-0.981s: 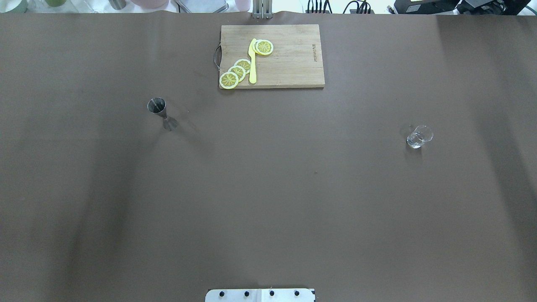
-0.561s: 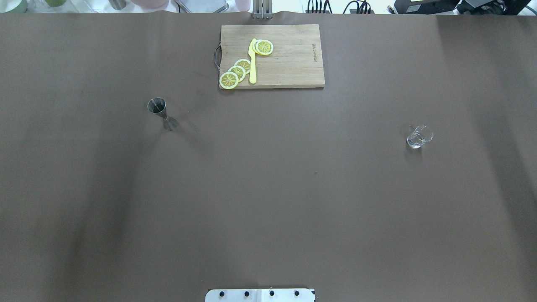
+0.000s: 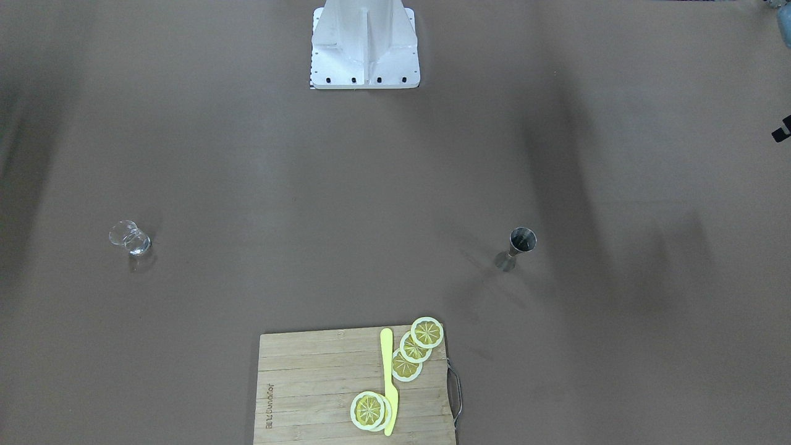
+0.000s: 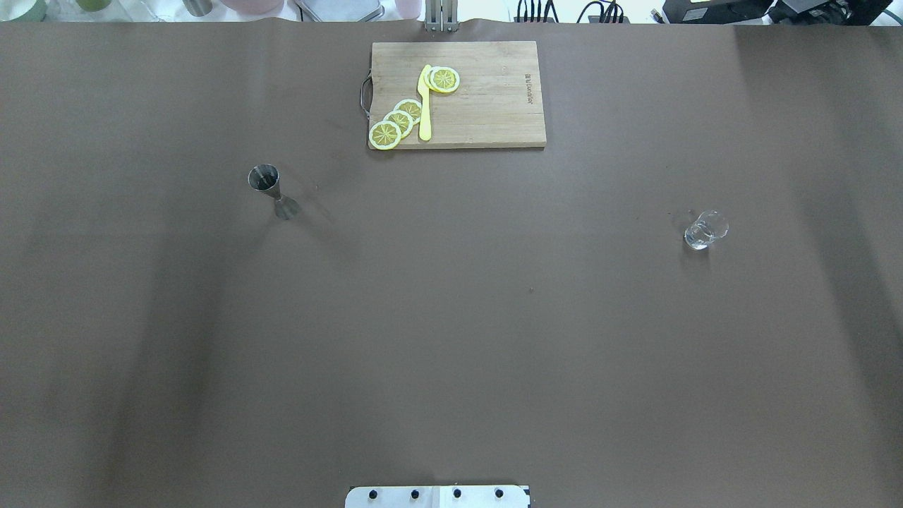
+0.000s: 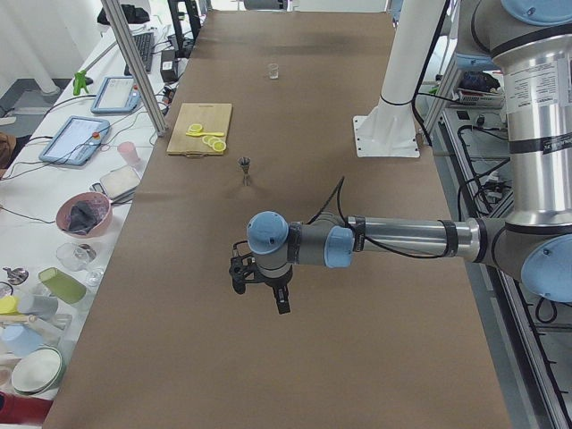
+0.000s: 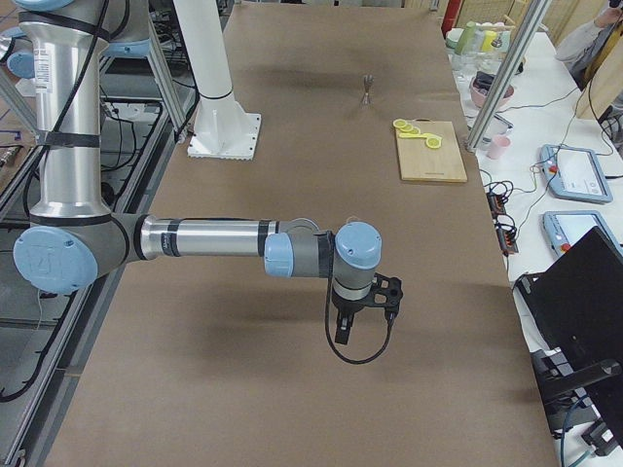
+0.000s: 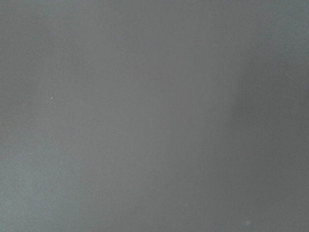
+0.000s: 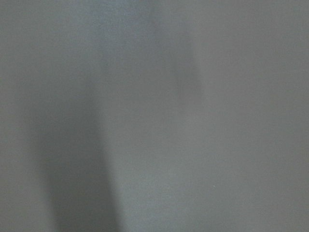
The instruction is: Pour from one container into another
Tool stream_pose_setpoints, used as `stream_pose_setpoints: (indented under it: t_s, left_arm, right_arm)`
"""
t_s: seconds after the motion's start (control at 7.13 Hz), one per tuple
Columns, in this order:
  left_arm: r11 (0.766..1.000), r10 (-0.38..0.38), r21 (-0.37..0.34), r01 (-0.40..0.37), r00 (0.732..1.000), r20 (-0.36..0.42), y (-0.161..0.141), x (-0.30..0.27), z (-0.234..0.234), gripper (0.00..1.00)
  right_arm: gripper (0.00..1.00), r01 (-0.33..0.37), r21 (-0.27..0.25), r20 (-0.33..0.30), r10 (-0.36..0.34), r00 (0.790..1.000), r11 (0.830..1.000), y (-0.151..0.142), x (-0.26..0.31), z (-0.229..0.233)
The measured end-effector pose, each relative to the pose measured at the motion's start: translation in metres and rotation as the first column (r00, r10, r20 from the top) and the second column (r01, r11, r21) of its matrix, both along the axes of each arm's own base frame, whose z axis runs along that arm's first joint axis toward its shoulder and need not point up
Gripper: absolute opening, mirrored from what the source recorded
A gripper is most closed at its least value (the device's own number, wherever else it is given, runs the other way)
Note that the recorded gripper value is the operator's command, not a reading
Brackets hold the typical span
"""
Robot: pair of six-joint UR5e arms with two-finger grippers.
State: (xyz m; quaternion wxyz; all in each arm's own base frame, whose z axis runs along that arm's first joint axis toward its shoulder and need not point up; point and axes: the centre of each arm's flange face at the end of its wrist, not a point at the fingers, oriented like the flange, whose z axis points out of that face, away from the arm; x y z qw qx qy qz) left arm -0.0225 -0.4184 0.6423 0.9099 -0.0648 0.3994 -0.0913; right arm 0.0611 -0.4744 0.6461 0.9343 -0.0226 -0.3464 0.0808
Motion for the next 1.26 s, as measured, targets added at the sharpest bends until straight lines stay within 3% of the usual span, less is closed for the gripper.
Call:
stream_pose_setpoints:
  t_s: [0.7,1.26]
  left_arm:
    - [1.0,0.006,0.028,-0.005,0.999,-0.041,-0.007,0.005,-0.017,0.99]
    - [1.0,0.004,0.005,-0.003,0.999,-0.035,0.0,0.002,-0.006,0.99]
  right_arm:
    - [1.0,0.001,-0.001,0.0,-0.001,1.0,1.0,0.0,0.0,0.001]
    - [1.0,0.001,0.001,0.0,-0.001,1.0,1.0,0.0,0.0,0.0]
